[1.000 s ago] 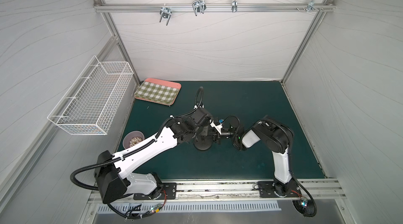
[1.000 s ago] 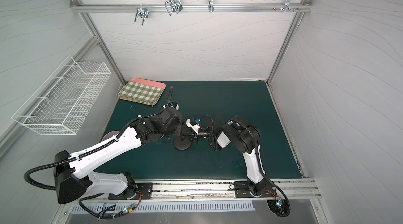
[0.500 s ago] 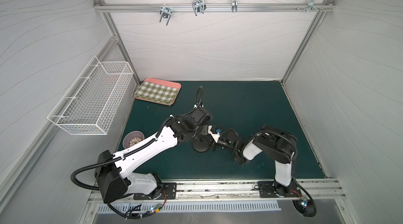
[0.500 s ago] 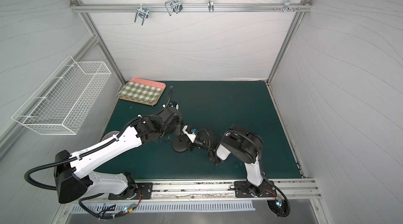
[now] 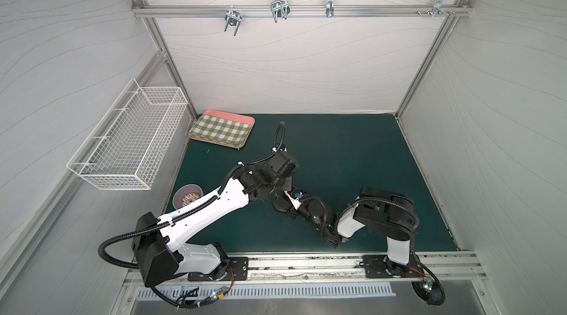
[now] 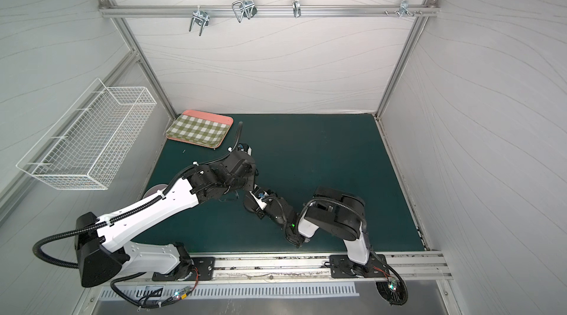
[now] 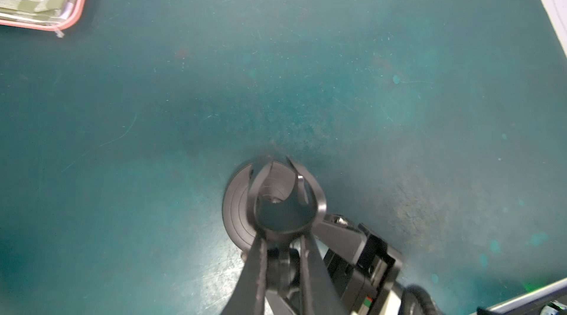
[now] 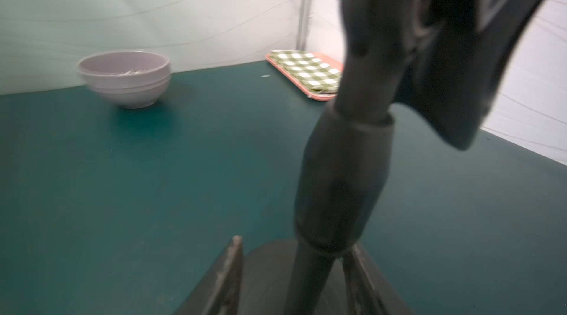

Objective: Assemble a microphone stand
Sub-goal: Hold the microphone stand pole at the microphone stand base.

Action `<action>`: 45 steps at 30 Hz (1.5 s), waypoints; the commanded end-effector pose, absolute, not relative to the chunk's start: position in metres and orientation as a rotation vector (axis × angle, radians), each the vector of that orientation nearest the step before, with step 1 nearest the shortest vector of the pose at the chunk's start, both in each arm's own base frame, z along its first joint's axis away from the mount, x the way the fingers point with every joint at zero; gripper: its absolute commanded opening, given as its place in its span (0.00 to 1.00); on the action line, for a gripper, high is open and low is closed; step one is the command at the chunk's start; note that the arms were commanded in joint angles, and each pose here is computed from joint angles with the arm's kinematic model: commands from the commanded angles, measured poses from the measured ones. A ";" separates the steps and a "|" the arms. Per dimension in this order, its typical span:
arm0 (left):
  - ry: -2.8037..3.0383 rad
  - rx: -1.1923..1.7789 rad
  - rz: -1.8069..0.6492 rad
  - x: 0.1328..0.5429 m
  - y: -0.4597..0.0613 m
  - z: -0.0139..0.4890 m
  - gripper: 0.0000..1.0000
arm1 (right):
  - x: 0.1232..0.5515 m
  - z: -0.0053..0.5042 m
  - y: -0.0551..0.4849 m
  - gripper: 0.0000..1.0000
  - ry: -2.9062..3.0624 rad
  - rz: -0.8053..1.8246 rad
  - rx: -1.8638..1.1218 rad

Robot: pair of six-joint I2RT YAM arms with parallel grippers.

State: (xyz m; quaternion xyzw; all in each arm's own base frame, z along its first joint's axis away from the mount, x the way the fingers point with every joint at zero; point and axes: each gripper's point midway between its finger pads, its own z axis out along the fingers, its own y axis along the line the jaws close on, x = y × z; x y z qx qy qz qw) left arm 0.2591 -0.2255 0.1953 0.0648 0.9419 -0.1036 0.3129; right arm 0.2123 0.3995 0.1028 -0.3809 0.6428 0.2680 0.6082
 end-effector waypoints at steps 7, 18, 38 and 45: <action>2.503 0.177 -0.348 0.256 -0.237 0.195 0.15 | 0.204 0.122 0.382 0.48 1.351 1.326 -1.177; 2.511 0.186 -0.336 0.255 -0.236 0.194 0.15 | 0.201 0.119 0.384 0.38 1.321 1.553 -1.285; 2.526 0.200 -0.316 0.259 -0.241 0.189 0.15 | 0.239 0.105 0.392 0.06 1.466 0.711 -0.898; 2.523 0.195 -0.320 0.258 -0.240 0.190 0.15 | 0.254 0.121 0.392 0.08 1.511 0.385 -0.575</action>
